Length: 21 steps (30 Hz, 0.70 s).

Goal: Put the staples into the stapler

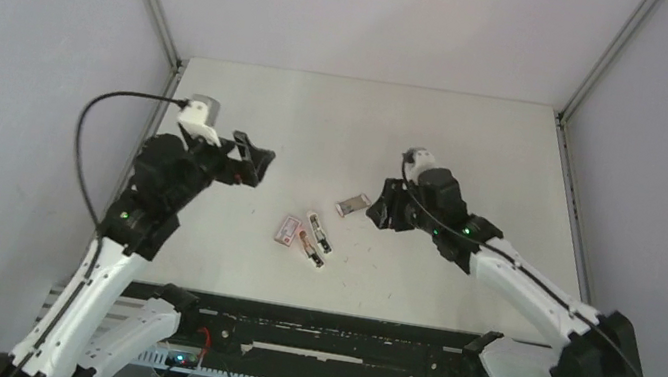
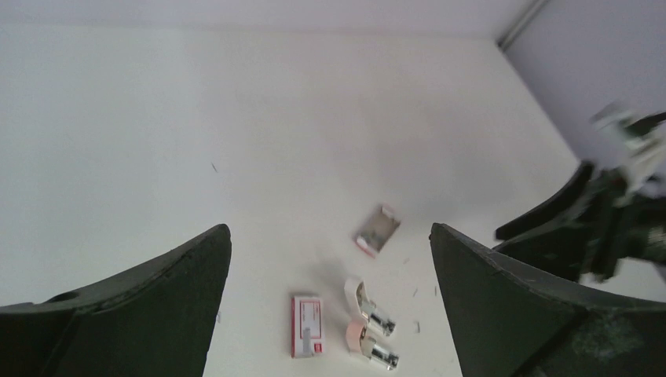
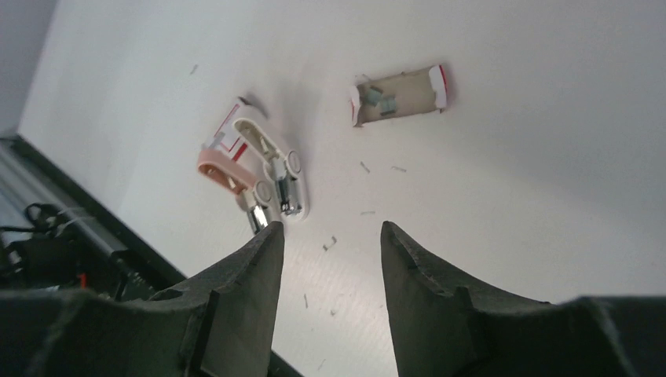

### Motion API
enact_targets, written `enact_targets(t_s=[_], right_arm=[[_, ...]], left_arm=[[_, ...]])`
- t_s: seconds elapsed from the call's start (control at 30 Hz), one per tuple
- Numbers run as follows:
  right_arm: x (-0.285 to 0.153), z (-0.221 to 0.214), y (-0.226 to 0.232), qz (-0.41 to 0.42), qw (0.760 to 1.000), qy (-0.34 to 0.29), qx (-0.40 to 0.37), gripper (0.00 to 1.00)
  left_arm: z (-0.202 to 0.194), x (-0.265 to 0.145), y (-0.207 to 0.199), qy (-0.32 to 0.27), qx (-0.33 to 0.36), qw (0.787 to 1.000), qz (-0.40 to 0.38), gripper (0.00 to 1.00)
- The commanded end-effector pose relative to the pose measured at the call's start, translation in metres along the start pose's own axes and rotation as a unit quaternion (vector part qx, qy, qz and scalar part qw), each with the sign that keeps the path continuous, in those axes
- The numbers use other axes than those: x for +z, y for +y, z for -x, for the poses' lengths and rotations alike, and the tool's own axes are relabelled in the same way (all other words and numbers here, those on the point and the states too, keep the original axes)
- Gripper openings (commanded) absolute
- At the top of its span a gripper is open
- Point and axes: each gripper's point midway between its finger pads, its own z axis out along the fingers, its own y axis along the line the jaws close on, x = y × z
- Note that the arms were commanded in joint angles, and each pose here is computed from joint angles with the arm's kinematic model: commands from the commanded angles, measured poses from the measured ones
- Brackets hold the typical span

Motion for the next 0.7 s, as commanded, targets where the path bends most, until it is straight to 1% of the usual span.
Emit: enact_targets(t_s=[0.0, 0.1, 0.17, 0.27, 0.3, 0.4, 0.5, 0.67], right_arm=[[0.029, 0.012, -0.012, -0.069, 0.995, 0.040, -0.068, 0.47], [0.056, 0.018, -0.007, -0.076, 0.991, 0.061, -0.096, 0.46], [0.075, 0.023, -0.004, -0.084, 0.987, 0.072, -0.115, 0.44], [0.100, 0.017, -0.009, -0.098, 0.980, 0.101, -0.137, 0.42], [0.107, 0.022, -0.006, -0.097, 0.980, 0.100, -0.142, 0.42], [0.126, 0.014, -0.011, -0.104, 0.975, 0.124, -0.151, 0.40], [0.138, 0.008, -0.018, -0.114, 0.971, 0.137, -0.159, 0.40], [0.151, 0.002, -0.026, -0.127, 0.966, 0.151, -0.169, 0.39]], left_arm=[[0.054, -0.037, -0.002, -0.021, 0.000, 1.000, 0.012, 1.00], [0.050, -0.036, 0.015, 0.002, 0.021, 0.999, 0.042, 1.00], [0.041, -0.033, 0.033, 0.010, 0.022, 0.997, 0.073, 1.00], [0.034, -0.029, 0.052, -0.006, 0.029, 0.993, 0.111, 1.00], [0.031, -0.030, 0.059, -0.013, 0.032, 0.992, 0.125, 1.00], [0.028, -0.037, 0.077, -0.022, 0.043, 0.985, 0.168, 1.00], [0.027, -0.043, 0.087, -0.029, 0.049, 0.980, 0.193, 1.00], [0.024, -0.044, 0.087, -0.027, 0.050, 0.980, 0.192, 1.00]])
